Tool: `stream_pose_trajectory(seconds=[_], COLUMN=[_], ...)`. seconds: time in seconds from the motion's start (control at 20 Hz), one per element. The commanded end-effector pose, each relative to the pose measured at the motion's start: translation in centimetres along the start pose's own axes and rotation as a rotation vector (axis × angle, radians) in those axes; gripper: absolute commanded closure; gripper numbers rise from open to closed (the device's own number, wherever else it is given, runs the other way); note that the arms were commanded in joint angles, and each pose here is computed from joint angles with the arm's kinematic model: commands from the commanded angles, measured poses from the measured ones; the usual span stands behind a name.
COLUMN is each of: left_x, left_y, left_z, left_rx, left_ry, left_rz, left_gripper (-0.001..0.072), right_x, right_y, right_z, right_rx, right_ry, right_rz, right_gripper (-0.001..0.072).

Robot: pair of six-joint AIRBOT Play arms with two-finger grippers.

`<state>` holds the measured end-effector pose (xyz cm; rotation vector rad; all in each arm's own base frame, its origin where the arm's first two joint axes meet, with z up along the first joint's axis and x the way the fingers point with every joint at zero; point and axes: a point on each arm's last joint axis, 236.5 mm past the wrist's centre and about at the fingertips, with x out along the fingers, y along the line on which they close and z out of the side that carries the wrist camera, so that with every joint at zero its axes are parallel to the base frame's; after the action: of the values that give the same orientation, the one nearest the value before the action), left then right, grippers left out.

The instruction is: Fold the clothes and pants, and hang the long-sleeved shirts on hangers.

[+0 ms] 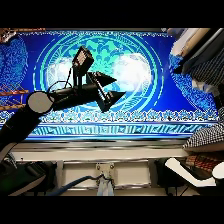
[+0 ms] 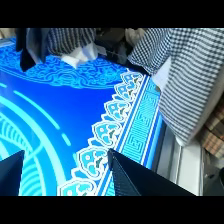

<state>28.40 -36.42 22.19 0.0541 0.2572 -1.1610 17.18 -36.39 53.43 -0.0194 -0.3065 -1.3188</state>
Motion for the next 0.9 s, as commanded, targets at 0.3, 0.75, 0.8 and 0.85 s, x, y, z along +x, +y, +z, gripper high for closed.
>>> stream_pose_trajectory(seconds=[0.3,0.75,0.8,0.85], left_x=[-1.4,-13.9,-15.0,-15.9], left_y=[0.7,6.7,7.0,7.2], left_z=[1.7,5.1,4.5,4.3], left_rx=[0.02,0.18,0.163,0.141], left_ry=[-0.042,0.151,0.197,0.213], left_rz=[0.036,0.327,0.335,0.348], left_gripper=[0.0235,0.0234,0.0234,0.0233], right_x=[-15.8,-57.6,-60.7,-62.9], right_y=[22.4,29.6,28.5,27.7], right_z=[2.9,-13.0,-13.9,-14.5], right_rx=[0.461,-0.218,-0.245,-0.254], right_ry=[0.184,0.701,0.703,0.687], right_rz=[0.857,1.887,1.951,2.001], right_gripper=[0.0396,0.0297,0.0297,0.0297])
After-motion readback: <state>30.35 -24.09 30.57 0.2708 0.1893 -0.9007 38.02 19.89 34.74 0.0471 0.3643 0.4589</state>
